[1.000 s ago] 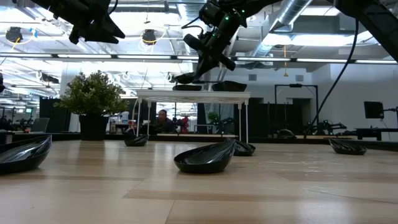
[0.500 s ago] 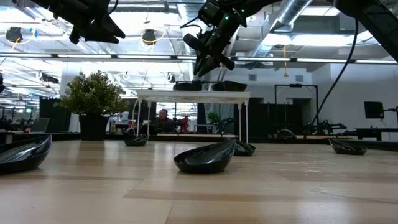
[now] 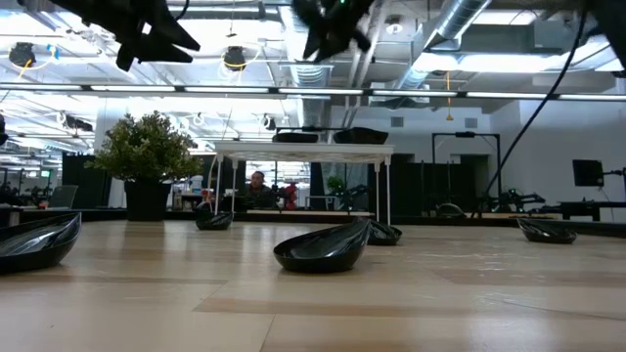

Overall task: Pick & Place Mini shaped plates
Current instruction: Put the drop shaped plate on the shelf

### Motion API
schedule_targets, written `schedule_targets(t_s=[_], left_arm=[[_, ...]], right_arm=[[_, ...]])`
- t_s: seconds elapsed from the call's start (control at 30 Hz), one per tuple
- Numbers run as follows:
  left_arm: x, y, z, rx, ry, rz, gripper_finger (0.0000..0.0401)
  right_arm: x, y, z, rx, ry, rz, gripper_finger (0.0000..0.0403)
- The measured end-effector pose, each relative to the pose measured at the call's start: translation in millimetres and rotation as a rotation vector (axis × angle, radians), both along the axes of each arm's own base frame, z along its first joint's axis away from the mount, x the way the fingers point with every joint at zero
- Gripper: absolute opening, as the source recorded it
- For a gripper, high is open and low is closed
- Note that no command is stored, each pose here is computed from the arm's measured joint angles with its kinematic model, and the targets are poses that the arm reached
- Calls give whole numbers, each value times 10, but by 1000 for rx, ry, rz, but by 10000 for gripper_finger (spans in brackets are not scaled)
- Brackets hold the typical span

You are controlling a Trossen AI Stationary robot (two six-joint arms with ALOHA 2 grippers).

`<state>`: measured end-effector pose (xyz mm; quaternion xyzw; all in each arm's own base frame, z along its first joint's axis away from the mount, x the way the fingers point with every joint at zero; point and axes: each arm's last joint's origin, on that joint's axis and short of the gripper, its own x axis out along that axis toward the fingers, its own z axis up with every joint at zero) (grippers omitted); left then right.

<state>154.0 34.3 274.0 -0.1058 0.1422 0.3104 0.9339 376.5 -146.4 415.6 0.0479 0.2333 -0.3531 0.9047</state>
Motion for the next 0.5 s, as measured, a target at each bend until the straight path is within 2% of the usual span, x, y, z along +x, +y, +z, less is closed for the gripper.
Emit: schedule_targets(t_s=[0.13, 0.27, 0.4, 0.5], left_arm=[[-7, -89, 21, -5, -20, -53, 163], [0, -197, 24, -35, -41, -111, 163], [7, -321, -34, -88, -52, -170, 163], [6, -419, -150, -157, -53, -203, 163]], right_arm=[[-198, 325, 285, -94, -3, -8, 133], [-406, 649, 465, -134, 14, -12, 128], [-584, 987, 537, -164, 77, 14, 125], [-672, 1234, 515, -141, 114, 32, 123]])
